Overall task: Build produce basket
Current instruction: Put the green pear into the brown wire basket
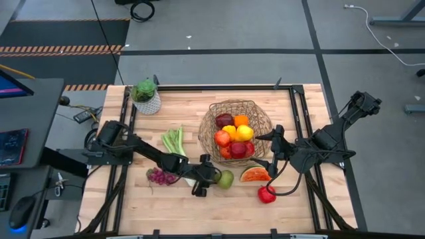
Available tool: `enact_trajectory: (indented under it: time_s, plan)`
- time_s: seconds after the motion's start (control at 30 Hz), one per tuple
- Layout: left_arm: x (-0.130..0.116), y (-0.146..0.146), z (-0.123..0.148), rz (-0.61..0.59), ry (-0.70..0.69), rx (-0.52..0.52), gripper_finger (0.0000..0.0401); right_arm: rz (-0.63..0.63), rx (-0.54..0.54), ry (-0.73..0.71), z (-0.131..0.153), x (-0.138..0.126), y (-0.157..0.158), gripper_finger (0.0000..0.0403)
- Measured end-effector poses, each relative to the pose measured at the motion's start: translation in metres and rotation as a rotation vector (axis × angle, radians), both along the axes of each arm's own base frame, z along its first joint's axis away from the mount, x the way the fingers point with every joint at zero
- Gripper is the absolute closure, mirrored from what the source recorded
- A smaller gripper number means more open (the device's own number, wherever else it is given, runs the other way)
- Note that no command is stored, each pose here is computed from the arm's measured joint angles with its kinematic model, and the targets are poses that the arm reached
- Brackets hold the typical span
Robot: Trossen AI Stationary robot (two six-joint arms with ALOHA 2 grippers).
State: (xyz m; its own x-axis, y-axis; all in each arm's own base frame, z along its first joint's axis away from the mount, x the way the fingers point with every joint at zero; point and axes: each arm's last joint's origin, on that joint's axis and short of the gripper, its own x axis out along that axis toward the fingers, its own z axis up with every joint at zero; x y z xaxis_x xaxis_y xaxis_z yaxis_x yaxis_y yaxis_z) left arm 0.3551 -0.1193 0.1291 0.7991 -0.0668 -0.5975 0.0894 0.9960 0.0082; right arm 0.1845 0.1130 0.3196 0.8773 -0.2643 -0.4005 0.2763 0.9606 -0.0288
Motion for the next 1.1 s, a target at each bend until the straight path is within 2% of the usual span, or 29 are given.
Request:
enact_trajectory:
  time_s: [0.13,0.27,0.47,0.63,0.73,0.9,1.1]
  plan:
    - [-0.003,-0.001,0.017,-0.057,-0.018,-0.032,0.0221,0.004,-0.002,0.000,0.000,0.000,0.001,0.0004]
    - [-0.010,0.000,0.047,-0.084,-0.085,-0.072,0.0221,0.010,-0.036,-0.016,0.002,-0.004,0.005,0.0004]
    - [-0.021,0.008,0.095,-0.100,-0.192,-0.196,0.0221,-0.012,-0.063,-0.045,0.004,-0.009,0.007,0.0004]
    - [-0.027,0.028,0.118,-0.049,-0.234,-0.244,0.0215,-0.051,-0.092,-0.055,0.003,-0.010,0.006,0.0004]
    - [-0.027,0.045,0.125,0.008,-0.252,-0.252,0.0217,-0.089,-0.150,-0.044,-0.005,-0.010,0.003,0.0004]
    - [-0.024,0.077,0.129,0.074,-0.279,-0.196,0.0214,-0.138,-0.232,-0.009,-0.022,-0.009,-0.003,0.0004]
    - [-0.021,0.116,0.129,0.108,-0.295,0.018,0.0216,-0.185,-0.302,0.040,-0.035,-0.005,-0.015,0.0004]
